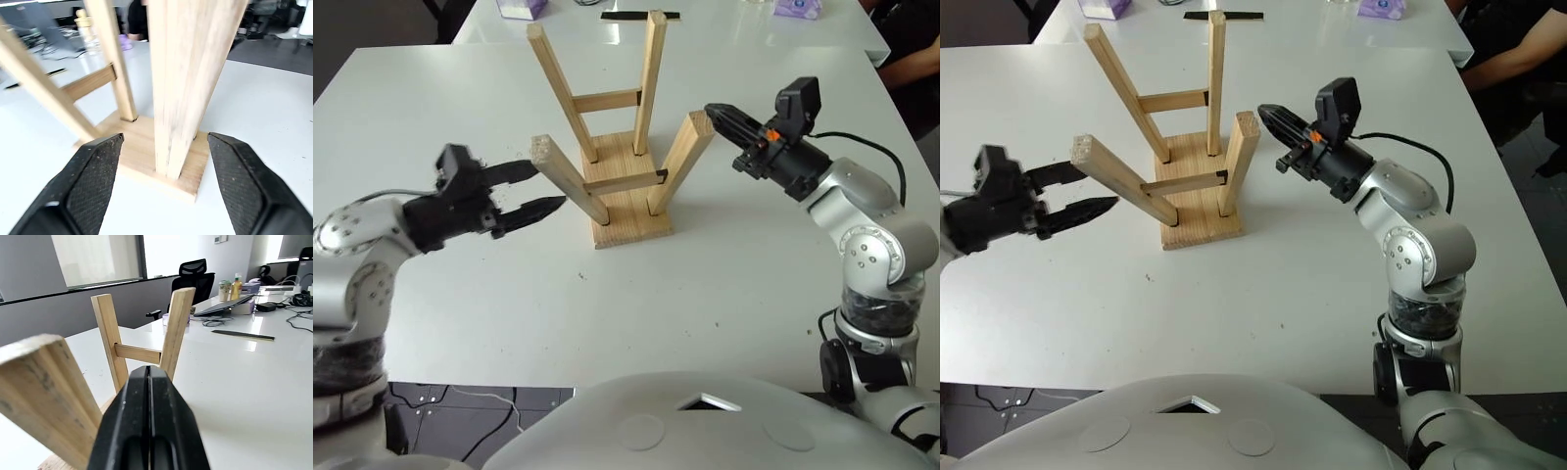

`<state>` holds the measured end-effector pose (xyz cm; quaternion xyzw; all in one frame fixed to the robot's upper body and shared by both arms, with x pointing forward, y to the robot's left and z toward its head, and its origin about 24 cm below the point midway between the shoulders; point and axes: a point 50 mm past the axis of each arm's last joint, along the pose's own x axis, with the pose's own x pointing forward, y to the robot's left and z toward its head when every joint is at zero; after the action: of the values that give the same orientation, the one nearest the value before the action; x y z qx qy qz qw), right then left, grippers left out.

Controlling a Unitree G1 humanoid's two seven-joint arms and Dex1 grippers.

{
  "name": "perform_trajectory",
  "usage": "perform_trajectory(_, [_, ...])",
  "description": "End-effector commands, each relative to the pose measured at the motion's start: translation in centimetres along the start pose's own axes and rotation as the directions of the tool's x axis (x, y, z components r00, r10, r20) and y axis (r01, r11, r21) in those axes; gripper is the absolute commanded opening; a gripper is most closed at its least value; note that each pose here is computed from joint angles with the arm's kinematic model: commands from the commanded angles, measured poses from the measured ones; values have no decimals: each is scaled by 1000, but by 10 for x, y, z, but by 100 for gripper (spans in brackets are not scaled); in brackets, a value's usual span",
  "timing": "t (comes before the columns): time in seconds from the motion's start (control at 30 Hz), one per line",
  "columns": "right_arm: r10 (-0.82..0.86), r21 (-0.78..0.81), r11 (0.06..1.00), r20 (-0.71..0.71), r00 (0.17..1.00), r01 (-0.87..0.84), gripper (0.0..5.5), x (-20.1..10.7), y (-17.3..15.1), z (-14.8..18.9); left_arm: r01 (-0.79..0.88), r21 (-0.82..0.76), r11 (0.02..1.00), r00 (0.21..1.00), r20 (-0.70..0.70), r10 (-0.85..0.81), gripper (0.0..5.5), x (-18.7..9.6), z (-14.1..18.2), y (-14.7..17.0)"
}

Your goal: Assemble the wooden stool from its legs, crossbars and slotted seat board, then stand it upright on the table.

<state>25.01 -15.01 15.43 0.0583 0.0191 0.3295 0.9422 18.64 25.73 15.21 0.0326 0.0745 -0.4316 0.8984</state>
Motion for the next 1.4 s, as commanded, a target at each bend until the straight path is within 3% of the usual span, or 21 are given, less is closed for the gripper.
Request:
perform_trajectory(0.03, [-142,-41,989,-20,990,141,0,-8,0,-9,-216,-93,972,976,17,218,299,-4,-19,1])
perform_trajectory(0.1, [-195,-114,975,-38,980,190,0,-7,1,-15,-428,-119,896,902,1,431,267,-1,-35,7])
perform_trajectory(0.17, [-252,-173,955,-37,967,242,0,-3,5,-20,-632,-176,755,763,30,645,228,17,-45,3])
perform_trajectory(0.27, [-296,-187,939,-17,955,288,0,6,19,-23,-673,-285,683,662,180,728,183,61,-23,-25])
perform_trajectory(0.33, [-305,-225,927,6,952,299,0,12,30,-21,-652,-310,692,649,243,721,146,77,-8,-40])
perform_trajectory(0.47, [-283,-364,883,94,954,298,0,23,60,-8,-684,-341,645,612,214,762,69,89,2,-66])
perform_trajectory(0.63, [-222,-375,893,111,969,248,0,37,88,-8,-674,-253,694,662,210,719,1,110,8,-73])
perform_trajectory(0.77, [-352,-386,848,101,931,362,0,27,70,-13,-772,-195,606,585,158,796,1,99,-5,-50])
perform_trajectory(0.87, [-547,-410,728,135,826,549,0,6,39,-11,-842,-154,517,495,159,854,1,77,-6,-40])
perform_trajectory(0.97, [-698,-414,580,189,690,701,0,-21,17,-3,-924,-114,366,352,122,928,1,46,-10,-36])
perform_trajectory(1.03, [-725,-407,555,191,662,725,0,-30,17,-2,-949,-89,303,294,100,950,1,33,-13,-38])
perform_trajectory(1.1, [-695,-393,606,162,701,692,0,-25,29,-4,-928,-114,353,343,99,934,1,39,-10,-43])
perform_trajectory(1.13, [-647,-380,665,137,750,643,0,-17,39,-7,-879,-157,450,440,98,893,1,52,-9,-49])
perform_trajectory(1.17, [-513,-363,778,102,852,512,0,0,60,-10,-759,-179,627,614,127,779,1,77,-4,-64])
perform_trajectory(1.2, [-310,-371,872,86,947,319,0,18,90,-11,-612,-167,773,755,167,634,1,100,2,-83])
perform_trajectory(1.23, [-99,-387,914,74,992,120,0,28,121,-11,-492,-173,853,833,193,519,1,117,7,-100])
perform_trajectory(1.3, [115,-402,910,17,993,-98,0,33,146,-16,-387,-160,908,882,222,415,1,131,12,-117])
perform_trajectory(1.4, [168,-400,901,-29,985,-166,0,31,142,-20,-424,-173,889,867,208,453,1,129,8,-114])
